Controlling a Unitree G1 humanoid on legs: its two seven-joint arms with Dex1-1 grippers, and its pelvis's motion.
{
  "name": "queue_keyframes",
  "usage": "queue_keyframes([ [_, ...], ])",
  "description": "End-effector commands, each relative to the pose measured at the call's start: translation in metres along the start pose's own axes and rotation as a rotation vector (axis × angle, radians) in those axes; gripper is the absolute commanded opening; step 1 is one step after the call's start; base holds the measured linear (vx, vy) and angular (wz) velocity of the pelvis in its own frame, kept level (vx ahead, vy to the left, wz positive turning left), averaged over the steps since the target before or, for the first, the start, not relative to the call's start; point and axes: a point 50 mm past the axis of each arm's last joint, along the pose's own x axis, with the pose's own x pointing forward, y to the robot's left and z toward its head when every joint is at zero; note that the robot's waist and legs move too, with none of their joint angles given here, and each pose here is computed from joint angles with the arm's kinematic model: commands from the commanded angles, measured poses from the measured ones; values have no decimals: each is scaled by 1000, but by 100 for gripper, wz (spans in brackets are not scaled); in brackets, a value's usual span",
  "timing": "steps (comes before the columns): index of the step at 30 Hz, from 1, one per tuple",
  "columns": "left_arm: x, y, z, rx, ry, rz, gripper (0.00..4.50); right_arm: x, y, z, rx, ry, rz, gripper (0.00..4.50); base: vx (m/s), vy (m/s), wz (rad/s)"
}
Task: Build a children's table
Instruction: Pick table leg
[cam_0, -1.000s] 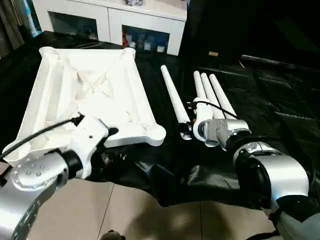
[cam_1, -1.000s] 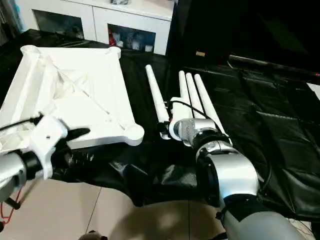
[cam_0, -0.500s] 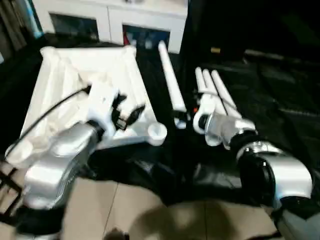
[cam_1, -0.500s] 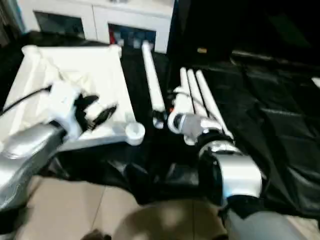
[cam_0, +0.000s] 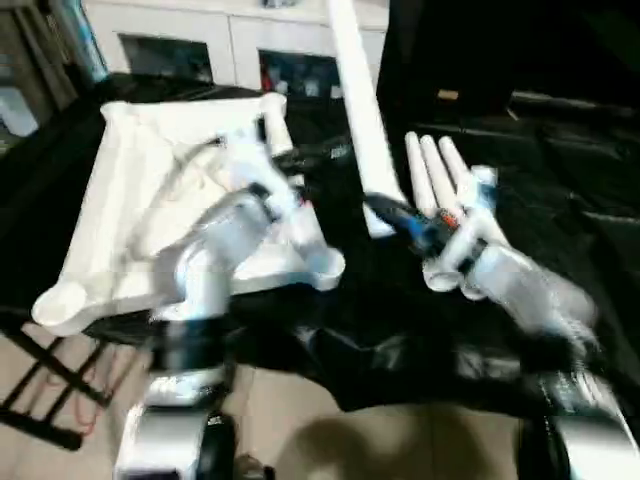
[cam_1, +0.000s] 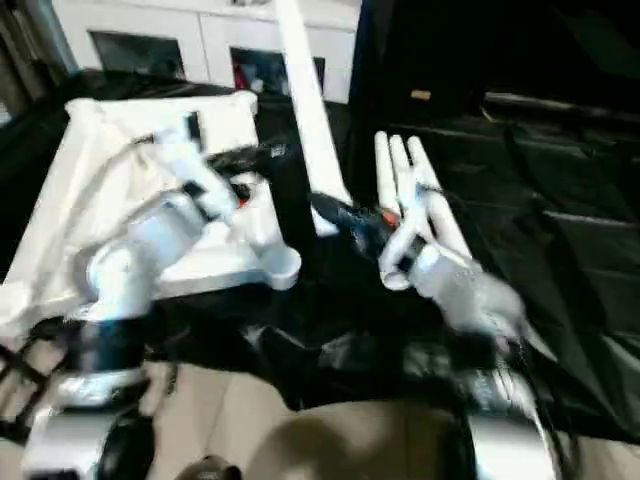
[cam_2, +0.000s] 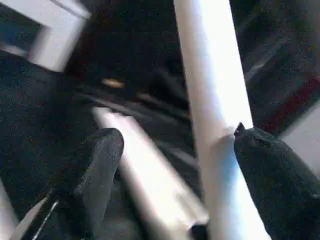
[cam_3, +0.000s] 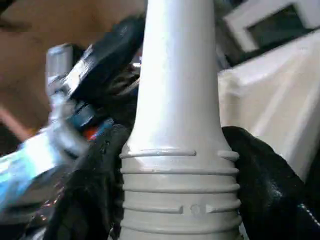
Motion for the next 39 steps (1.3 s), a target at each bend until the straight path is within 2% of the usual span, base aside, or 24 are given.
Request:
queue_keyframes([
  [1,5,-11,-2,-58,22,-101,407,5,20,4,-28,18,112,274,0,0,0],
  [5,8,-12,-5,-54,48,-126,407,4,28,0,-41,49,123,274,0,0,0],
  [10,8,-14,5,-108,-9,-175,407,6,32,-1,-50,68,91,274,0,0,0],
  [11,8,-11,7,-131,-14,-154,379,8,34,-1,-54,71,91,274,0,0,0],
  [13,6,-10,8,-128,-19,-145,372,9,35,-1,-56,72,95,274,0,0,0],
  [15,5,-9,10,-122,-26,-133,335,10,35,-1,-57,72,93,274,0,0,0],
  [19,1,-5,13,-150,-43,-121,316,13,34,-2,-54,71,92,274,0,0,0],
  [20,0,-3,14,-157,-47,-108,290,14,34,-3,-52,71,89,274,0,0,0],
  [24,-1,1,16,-173,-48,-84,275,17,33,-3,-48,75,83,274,0,0,0],
  [27,-3,2,18,-164,-54,-79,243,19,31,-4,-48,85,81,274,0,0,0],
  [29,-4,2,19,-159,-56,-83,238,19,30,-5,-48,91,79,274,0,0,0],
  [30,-5,2,19,-161,-58,-83,219,20,29,-4,-49,94,78,274,0,0,0],
  [37,-6,3,21,-129,-54,-60,199,21,29,-1,-84,102,64,274,0,0,0],
  [38,-6,3,20,-120,-52,-52,198,22,27,0,-105,106,45,330,0,0,0],
  [39,-5,3,20,-121,-52,-51,198,22,27,1,-108,107,42,330,0,0,0],
])
